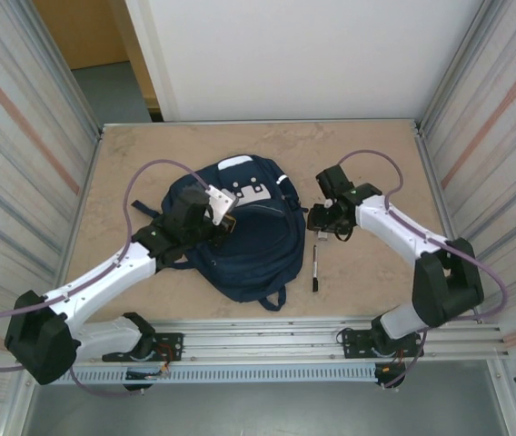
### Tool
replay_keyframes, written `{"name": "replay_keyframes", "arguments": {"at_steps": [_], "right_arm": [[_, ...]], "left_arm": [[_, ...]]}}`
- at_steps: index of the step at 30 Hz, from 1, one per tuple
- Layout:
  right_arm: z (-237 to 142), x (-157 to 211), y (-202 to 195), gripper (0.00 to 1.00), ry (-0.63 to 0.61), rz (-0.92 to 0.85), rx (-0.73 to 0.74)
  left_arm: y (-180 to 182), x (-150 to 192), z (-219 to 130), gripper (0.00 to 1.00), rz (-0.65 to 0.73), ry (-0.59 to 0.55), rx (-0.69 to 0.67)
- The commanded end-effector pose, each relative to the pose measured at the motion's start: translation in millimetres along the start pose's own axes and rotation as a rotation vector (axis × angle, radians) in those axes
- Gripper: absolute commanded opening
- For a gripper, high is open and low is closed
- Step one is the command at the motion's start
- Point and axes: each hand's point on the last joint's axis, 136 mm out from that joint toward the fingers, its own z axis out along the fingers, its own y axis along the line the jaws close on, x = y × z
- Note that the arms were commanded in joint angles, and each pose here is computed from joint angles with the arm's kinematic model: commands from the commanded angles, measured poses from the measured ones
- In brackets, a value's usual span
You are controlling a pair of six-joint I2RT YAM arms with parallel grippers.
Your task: Pack the student bag
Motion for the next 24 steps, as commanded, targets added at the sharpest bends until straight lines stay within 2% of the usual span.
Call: {"name": "replay_keyframes", "arguments": {"at_steps": [1, 6, 10, 12, 16, 18, 22, 24], "right_arm": [[-35, 28, 37, 0.53, 0.058, -0.083, -0.088], [-64, 69, 89, 0.53, 0.142, -0.165, -0.26], [-70, 84, 136, 0.55, 0.203, -0.134, -0.406], [-65, 77, 153, 0.55, 0.202, -0.09, -0.456], [-58, 39, 175, 0.57, 0.156, 0.036, -0.505], [-53, 21, 178, 0.61, 0.114, 0.087, -0.511], [-28, -3, 168, 0.63, 0.1, 0.196, -0.455], [-24, -7, 169, 0.64, 0.096, 0.225, -0.481]], "left_arm": [[-6, -40, -15, 0.0, -0.073, -0.112, 0.057], [-3, -42, -12, 0.0, -0.134, -0.137, 0.08], [-7, -44, -12, 0.0, -0.159, -0.144, 0.12], [-12, -47, -13, 0.0, -0.16, -0.148, 0.152], [-22, -45, -16, 0.0, -0.177, -0.138, 0.207], [-25, -43, -17, 0.0, -0.182, -0.129, 0.223], [-27, -34, -17, 0.0, -0.191, -0.113, 0.232], [-27, -32, -16, 0.0, -0.198, -0.124, 0.233]]}}
